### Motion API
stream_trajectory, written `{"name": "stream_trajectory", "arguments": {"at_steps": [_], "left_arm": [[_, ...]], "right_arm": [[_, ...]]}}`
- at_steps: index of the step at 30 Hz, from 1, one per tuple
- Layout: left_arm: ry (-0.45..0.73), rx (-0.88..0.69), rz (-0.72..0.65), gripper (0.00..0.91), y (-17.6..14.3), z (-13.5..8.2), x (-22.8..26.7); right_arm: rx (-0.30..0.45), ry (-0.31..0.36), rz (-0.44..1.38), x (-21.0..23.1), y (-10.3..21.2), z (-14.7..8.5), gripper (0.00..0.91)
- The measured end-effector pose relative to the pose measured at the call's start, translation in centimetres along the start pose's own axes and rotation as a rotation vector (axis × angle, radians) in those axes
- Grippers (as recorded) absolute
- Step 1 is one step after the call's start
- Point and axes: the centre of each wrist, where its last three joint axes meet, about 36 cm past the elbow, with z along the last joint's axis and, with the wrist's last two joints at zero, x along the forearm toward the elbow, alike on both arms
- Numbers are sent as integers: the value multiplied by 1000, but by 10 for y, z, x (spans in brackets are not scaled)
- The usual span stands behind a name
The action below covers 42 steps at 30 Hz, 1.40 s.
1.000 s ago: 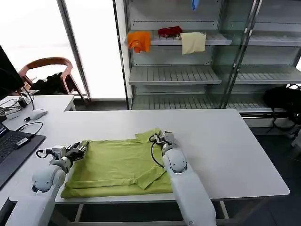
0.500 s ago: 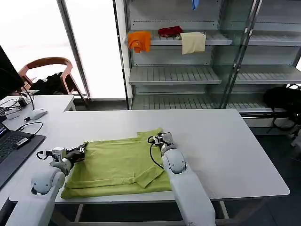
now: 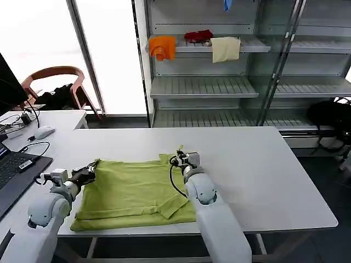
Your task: Fold and organize the clothes.
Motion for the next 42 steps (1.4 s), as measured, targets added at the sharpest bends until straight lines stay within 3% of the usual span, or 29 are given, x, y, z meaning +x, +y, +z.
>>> {"name": "stream_trajectory", "arguments": {"at_steps": [6, 16, 26, 42], "left_arm": [[-16, 11, 31, 0, 1, 1, 18], [-8, 33, 58, 0, 10, 22, 49], [4, 26, 58, 0, 22, 39, 73], [0, 17, 76, 0, 15, 50, 104]], "right_arm": [[-17, -24, -16, 29, 2, 7, 0], [-14, 5, 9, 77, -24, 42, 0], [-16, 30, 5, 110, -30, 62, 0], [-3, 14, 0, 148, -37, 65, 0]]}}
